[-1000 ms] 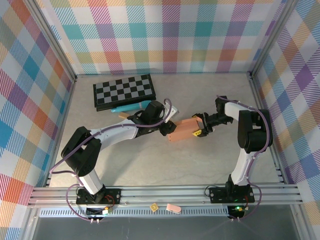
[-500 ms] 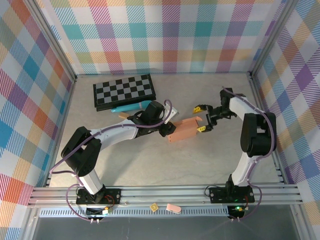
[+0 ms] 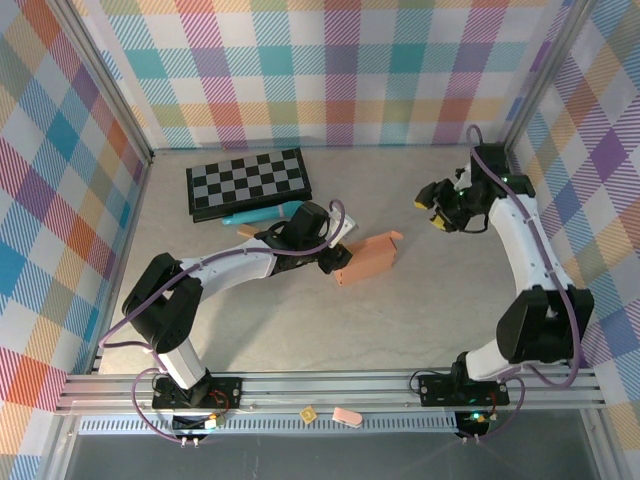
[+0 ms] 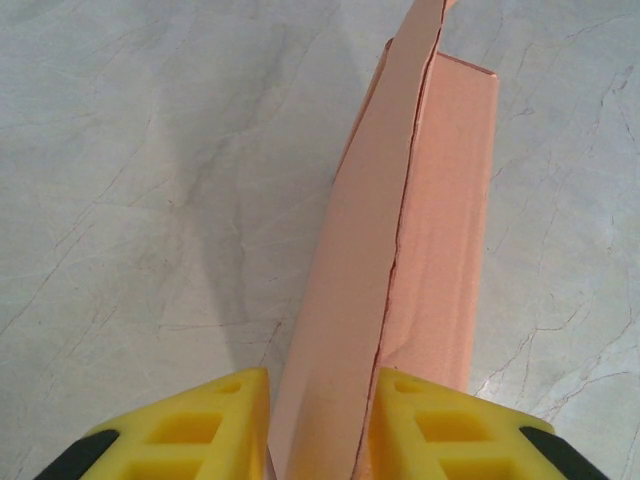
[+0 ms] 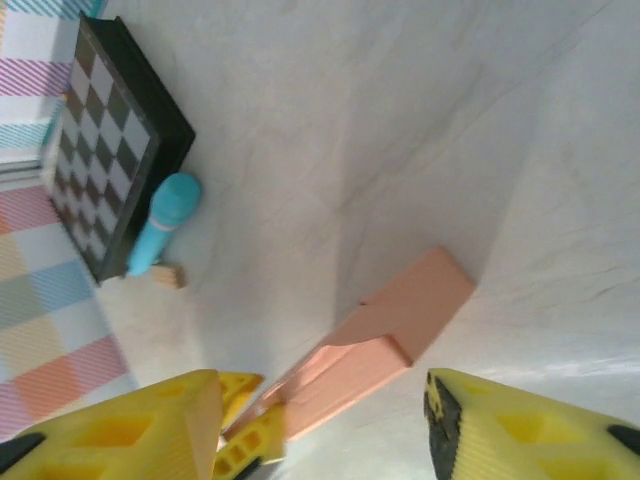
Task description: Fold the paper box
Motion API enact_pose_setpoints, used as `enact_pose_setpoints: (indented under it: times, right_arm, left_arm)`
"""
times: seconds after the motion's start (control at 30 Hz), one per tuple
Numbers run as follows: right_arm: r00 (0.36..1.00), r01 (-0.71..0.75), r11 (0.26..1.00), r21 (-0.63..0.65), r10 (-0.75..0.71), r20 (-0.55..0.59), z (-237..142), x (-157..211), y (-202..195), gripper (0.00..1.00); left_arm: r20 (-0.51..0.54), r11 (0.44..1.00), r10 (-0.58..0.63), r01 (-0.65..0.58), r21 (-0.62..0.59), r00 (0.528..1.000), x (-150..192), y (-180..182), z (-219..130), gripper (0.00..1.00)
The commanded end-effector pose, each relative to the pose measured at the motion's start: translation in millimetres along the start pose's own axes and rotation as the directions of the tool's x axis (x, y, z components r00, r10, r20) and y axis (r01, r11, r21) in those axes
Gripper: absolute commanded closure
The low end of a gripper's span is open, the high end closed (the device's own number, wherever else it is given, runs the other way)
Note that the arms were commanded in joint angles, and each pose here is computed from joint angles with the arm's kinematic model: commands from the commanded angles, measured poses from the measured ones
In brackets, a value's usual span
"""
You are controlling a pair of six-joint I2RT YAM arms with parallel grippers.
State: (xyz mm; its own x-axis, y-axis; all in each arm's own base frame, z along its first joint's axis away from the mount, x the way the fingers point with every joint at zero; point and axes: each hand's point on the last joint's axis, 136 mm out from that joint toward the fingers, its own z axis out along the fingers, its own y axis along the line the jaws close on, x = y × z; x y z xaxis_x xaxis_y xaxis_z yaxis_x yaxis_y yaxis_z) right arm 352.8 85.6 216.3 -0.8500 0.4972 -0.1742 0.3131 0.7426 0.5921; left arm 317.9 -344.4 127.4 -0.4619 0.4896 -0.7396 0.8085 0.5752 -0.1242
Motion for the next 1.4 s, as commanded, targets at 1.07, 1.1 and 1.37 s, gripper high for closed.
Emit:
enact_pose_setpoints:
  times: [1.07, 1.1, 1.37]
  right_arm:
    - [0.524, 0.843, 0.538, 0.013, -0.816, -0.245, 71, 52, -10, 0.56]
    - [0.520, 0.847, 0.532, 0.019, -0.819, -0.243, 71, 50, -9, 0.55]
    - [0.481, 0.869, 0.494, 0.002, -0.845, -0.232, 69, 47, -3, 0.49]
  left_arm:
    - [-0.093, 0.999, 0.040, -0.037, 0.030, 0.995, 13, -8, 4, 0.65]
    - [-0.095, 0.999, 0.041, -0.039, 0.031, 0.995, 13, -8, 4, 0.65]
    - [-0.095, 0.999, 0.041, -0.039, 0.026, 0.995, 12, -7, 3, 0.65]
